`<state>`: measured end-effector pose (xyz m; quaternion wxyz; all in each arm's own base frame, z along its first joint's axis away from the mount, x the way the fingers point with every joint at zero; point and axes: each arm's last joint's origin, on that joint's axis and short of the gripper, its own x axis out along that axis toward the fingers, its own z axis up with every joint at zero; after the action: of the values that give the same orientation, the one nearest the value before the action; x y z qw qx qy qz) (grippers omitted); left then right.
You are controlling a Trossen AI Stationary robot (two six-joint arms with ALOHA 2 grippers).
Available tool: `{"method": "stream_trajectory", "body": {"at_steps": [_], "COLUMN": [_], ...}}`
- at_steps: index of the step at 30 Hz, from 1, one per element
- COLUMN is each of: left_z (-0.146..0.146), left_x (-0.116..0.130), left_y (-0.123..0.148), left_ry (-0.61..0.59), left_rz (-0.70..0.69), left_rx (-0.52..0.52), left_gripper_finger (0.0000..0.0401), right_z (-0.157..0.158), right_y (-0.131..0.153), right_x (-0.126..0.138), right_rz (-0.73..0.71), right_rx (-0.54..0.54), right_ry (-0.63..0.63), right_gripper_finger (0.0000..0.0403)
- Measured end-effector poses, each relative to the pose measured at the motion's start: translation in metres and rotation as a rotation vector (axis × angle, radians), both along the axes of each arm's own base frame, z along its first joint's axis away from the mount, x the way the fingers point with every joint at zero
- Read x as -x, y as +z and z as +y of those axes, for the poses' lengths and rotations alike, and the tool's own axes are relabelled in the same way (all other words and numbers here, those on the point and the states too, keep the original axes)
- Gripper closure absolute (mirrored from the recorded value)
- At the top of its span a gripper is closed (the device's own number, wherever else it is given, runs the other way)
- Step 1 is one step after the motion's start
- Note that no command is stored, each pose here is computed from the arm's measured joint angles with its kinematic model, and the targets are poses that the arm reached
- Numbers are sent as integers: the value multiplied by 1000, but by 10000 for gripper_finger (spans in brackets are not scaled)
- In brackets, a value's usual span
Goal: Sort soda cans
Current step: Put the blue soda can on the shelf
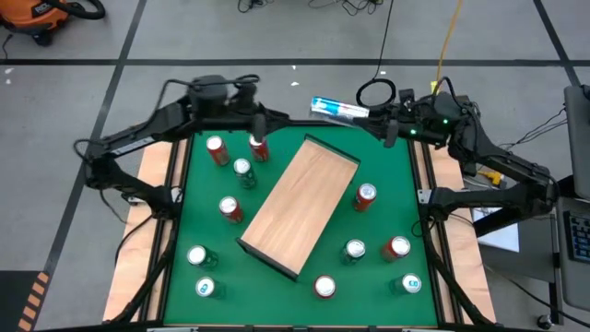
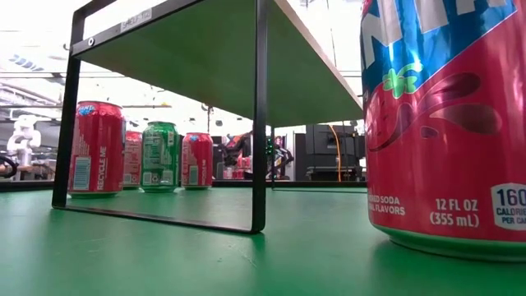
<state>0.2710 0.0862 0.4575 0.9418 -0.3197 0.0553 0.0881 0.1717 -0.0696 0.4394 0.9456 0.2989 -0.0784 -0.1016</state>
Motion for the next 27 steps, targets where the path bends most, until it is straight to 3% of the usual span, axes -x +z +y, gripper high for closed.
{"method": "stream_trajectory", "body": {"at_steps": [5,9,18,27], "left_z": [-7,-11,-8,-7], "left_x": [10,9,-2,-16], "left_y": [13,19,9,2], "left_ry": [-96,-220,-220,-210], "left_rz": [-82,-144,-105,-90], "left_rx": [29,62,45,-37], "left_gripper_finger": [121,74,63,63], "right_z": [2,7,15,15], "right_y": [1,0,0,0], "right_x": [-15,-26,-35,-34], "right_rz": [-17,-21,-20,-10], "right_rx": [116,221,361,410], "right_ry": [48,74,101,85], "right_gripper_finger": [171,169,169,168]}}
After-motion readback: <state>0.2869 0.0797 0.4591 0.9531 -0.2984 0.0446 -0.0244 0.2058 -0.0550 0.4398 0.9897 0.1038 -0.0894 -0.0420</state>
